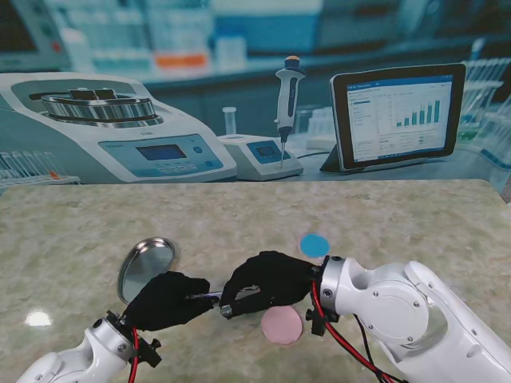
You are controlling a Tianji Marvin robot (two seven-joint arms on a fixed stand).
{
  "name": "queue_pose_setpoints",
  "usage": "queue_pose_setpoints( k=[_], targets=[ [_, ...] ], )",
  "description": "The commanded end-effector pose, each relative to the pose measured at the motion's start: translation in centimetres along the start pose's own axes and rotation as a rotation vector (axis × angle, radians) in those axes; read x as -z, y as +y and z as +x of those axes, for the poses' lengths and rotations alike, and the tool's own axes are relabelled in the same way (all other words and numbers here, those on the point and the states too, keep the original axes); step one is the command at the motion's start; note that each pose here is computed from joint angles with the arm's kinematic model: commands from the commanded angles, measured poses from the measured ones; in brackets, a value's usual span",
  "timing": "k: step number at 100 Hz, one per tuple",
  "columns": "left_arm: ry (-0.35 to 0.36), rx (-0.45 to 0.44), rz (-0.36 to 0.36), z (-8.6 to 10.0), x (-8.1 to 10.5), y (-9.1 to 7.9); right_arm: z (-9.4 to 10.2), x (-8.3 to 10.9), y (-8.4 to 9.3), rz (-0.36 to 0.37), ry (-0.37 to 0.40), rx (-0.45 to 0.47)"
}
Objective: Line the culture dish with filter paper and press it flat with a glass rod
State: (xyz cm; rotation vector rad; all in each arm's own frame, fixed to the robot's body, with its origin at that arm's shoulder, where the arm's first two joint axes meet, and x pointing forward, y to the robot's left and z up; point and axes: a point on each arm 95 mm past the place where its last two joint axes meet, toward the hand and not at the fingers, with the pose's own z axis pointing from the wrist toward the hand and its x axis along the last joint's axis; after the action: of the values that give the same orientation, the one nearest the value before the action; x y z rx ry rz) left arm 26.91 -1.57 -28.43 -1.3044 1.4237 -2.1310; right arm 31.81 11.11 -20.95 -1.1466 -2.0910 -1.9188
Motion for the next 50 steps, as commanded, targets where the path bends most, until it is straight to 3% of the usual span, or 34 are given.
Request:
queue_pose_setpoints(
  k=[1,50],
  targets=[
    [0.004,0.002,-0.003,0.2,0.1,0.0,0.2,0.2,-0.2,0.015,-0.007,0.006],
    [-0.024,0.003,0.005,-0.5,0.6,-0.3,0.8,2.6,0.3,-0.025,-0.036,0.014]
  ],
)
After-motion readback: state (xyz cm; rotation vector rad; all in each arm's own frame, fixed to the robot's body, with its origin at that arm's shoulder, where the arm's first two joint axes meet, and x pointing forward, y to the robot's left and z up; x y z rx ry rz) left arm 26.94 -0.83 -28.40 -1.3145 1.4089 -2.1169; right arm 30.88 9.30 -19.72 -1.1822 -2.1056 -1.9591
